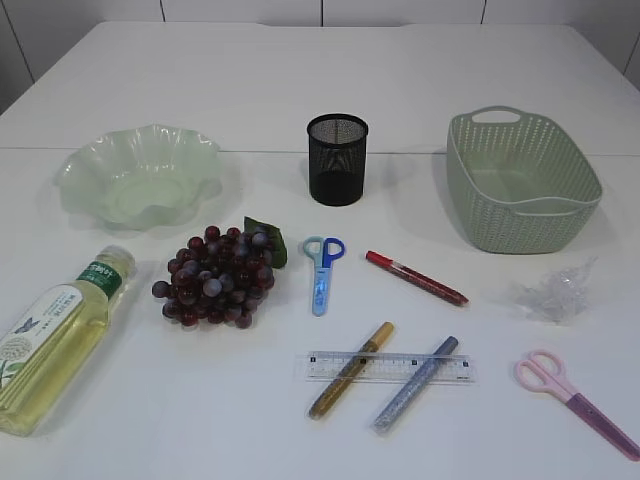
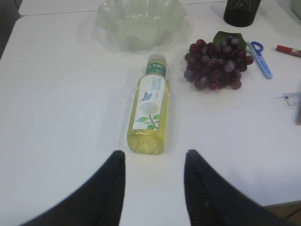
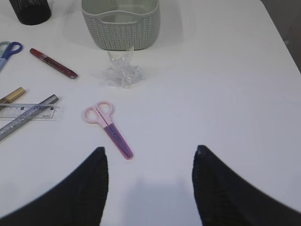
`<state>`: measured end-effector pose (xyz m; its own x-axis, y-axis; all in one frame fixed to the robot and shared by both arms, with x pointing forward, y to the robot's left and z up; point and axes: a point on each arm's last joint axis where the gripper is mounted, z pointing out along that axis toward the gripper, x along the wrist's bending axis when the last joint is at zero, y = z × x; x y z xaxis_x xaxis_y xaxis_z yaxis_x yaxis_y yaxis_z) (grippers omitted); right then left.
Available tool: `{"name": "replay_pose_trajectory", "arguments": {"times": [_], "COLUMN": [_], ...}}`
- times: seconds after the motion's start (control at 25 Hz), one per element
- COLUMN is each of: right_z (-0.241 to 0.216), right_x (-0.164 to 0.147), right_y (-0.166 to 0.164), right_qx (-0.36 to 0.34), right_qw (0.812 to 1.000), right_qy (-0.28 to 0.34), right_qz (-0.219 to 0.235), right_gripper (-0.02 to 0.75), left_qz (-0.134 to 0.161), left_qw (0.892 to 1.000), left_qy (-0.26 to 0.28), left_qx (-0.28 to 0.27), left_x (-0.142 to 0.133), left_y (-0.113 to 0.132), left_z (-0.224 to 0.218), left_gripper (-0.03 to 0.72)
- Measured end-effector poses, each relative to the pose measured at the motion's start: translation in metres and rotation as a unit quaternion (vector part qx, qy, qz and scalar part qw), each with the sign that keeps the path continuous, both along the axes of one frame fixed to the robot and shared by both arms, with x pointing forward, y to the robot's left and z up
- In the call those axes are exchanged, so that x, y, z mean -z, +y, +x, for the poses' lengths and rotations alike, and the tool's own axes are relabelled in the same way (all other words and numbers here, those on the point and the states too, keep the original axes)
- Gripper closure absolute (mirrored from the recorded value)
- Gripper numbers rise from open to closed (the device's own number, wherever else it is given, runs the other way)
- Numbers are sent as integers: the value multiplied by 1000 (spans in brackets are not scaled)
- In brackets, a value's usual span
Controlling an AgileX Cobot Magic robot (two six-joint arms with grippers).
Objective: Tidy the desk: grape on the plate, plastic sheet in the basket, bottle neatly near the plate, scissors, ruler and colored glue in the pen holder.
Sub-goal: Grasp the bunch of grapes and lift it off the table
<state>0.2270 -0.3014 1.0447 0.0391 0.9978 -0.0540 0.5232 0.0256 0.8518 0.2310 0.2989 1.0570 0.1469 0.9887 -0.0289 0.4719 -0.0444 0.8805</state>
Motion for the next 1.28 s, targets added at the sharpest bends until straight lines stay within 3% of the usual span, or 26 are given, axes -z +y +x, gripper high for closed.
{"name": "replay_pose_trajectory", "arguments": {"times": [0.16, 0.36, 0.48, 0.8, 1.0, 1.28], "right_z": [0, 2, 12, 54, 81, 117], "right_x": [-3, -8, -11, -25, -37, -44], "right_y": [0, 4, 8, 11, 5, 3], "right_qx": [1, -2, -16, -19, 0, 25], "right_qw": [1000, 999, 998, 995, 996, 993], "right_qy": [-11, -30, -20, 29, 42, 61], "right_qz": [0, 36, 64, 97, 73, 97], "right_gripper": [284, 284, 284, 284, 284, 284], "left_qz": [-14, -80, -101, -118, -113, -106], "left_qw": [1000, 996, 993, 993, 993, 990], "left_qy": [-1, 1, 24, -3, 42, 93], "left_qx": [9, 45, 47, 4, -12, -15], "left_x": [-2, -24, -33, -41, -38, -47], "left_y": [-3, -16, -21, -24, -29, -37], "left_z": [1, 14, 36, 114, 165, 227], "left_gripper": [379, 380, 379, 380, 379, 368]}}
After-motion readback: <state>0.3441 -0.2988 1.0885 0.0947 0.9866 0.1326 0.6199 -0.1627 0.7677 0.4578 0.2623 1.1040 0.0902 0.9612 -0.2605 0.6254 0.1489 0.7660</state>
